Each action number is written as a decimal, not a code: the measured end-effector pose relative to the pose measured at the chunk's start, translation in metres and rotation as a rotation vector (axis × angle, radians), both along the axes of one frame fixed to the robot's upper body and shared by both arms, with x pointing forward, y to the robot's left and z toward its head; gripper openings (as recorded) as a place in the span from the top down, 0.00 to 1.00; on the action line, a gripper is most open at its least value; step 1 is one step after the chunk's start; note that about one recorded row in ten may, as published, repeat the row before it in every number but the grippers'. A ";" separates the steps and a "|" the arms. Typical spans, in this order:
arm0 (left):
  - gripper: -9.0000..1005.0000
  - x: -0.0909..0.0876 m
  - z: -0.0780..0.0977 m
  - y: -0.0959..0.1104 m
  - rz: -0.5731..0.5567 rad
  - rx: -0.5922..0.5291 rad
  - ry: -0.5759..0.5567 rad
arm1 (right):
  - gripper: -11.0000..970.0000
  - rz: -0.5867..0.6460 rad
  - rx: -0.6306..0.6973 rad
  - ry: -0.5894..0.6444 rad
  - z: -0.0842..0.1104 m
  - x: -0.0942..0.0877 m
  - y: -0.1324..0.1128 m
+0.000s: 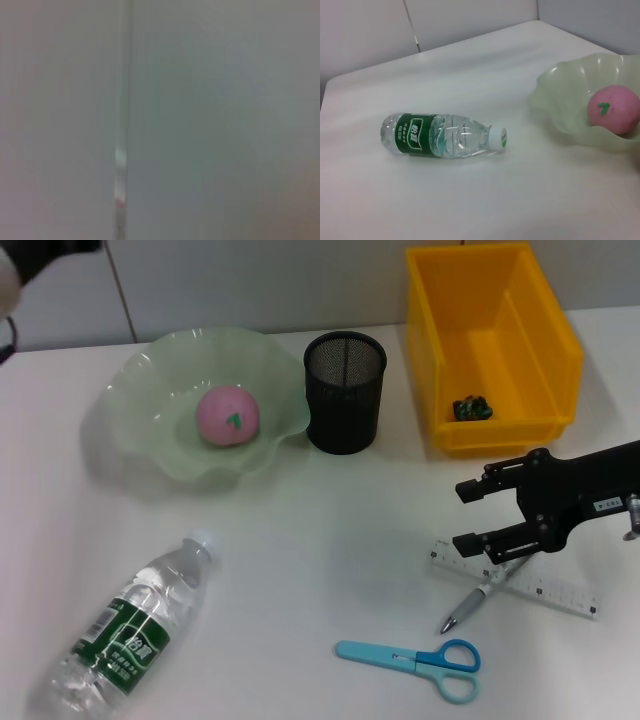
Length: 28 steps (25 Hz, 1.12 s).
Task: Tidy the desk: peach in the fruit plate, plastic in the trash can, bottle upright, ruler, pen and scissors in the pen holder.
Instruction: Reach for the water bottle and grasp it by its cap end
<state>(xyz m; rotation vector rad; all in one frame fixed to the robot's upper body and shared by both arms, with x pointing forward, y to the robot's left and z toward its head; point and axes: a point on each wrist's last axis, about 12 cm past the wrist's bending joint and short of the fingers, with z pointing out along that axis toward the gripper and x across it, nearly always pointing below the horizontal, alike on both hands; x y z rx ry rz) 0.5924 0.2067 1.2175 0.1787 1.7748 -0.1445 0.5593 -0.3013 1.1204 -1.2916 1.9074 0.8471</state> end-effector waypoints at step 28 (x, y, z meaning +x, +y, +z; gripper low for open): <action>0.26 -0.021 0.014 -0.042 -0.541 0.237 0.882 | 0.23 0.025 -0.010 -0.012 0.004 0.003 0.002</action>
